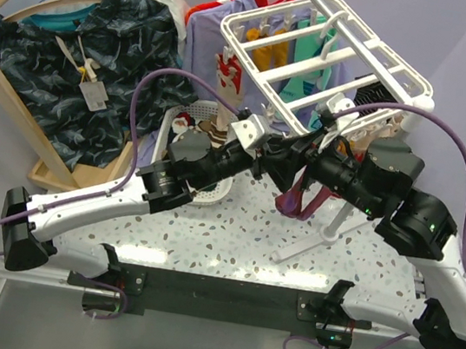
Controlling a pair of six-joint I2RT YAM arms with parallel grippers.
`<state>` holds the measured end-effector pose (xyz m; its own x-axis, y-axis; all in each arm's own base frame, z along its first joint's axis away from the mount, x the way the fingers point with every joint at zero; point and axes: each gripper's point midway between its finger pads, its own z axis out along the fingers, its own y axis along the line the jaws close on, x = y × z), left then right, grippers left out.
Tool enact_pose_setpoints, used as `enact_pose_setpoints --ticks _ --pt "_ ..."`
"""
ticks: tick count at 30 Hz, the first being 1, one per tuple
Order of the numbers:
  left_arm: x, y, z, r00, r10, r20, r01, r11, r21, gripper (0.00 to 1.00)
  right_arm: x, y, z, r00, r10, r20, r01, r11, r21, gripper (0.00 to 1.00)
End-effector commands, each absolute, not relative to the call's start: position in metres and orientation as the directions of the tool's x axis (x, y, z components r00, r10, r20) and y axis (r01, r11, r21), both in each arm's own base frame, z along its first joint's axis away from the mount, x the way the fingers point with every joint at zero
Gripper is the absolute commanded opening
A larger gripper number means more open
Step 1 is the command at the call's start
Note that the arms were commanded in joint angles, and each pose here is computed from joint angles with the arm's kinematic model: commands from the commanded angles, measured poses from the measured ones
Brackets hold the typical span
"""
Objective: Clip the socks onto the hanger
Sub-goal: Open the clamp at the hanger.
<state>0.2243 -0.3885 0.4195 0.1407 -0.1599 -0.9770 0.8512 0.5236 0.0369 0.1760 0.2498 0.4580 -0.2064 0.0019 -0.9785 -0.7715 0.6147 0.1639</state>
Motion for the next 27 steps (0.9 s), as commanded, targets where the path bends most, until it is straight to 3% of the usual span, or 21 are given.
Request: enact_pose_setpoints --ticks 1,7,11,19,27 --pt "0.212 -0.383 0.447 0.137 -0.237 -0.962 0.86 0.51 -0.003 0.0 0.191 0.24 0.463 -0.164 0.031 -0.986 -0.717 0.683 0.141 0.67" --pt "0.207 -0.379 0.447 0.134 -0.246 -0.96 0.864 0.503 -0.008 0.0 0.22 0.22 0.457 -0.148 0.072 -0.986 -0.556 0.819 0.143 0.67" --pt "0.208 -0.38 0.447 0.133 -0.244 -0.96 0.865 0.502 -0.007 0.0 0.221 0.221 0.469 -0.109 0.159 -0.981 -0.559 0.807 0.192 0.67" --pt "0.209 -0.379 0.442 0.127 -0.232 -0.964 0.86 0.51 -0.009 0.0 0.224 0.172 0.469 -0.041 0.307 -0.951 -0.396 0.869 0.297 0.66" --pt "0.213 -0.377 0.442 0.13 -0.224 -0.966 0.847 0.531 -0.009 0.0 0.216 0.174 0.469 -0.05 0.293 -0.955 -0.439 0.852 0.284 0.65"
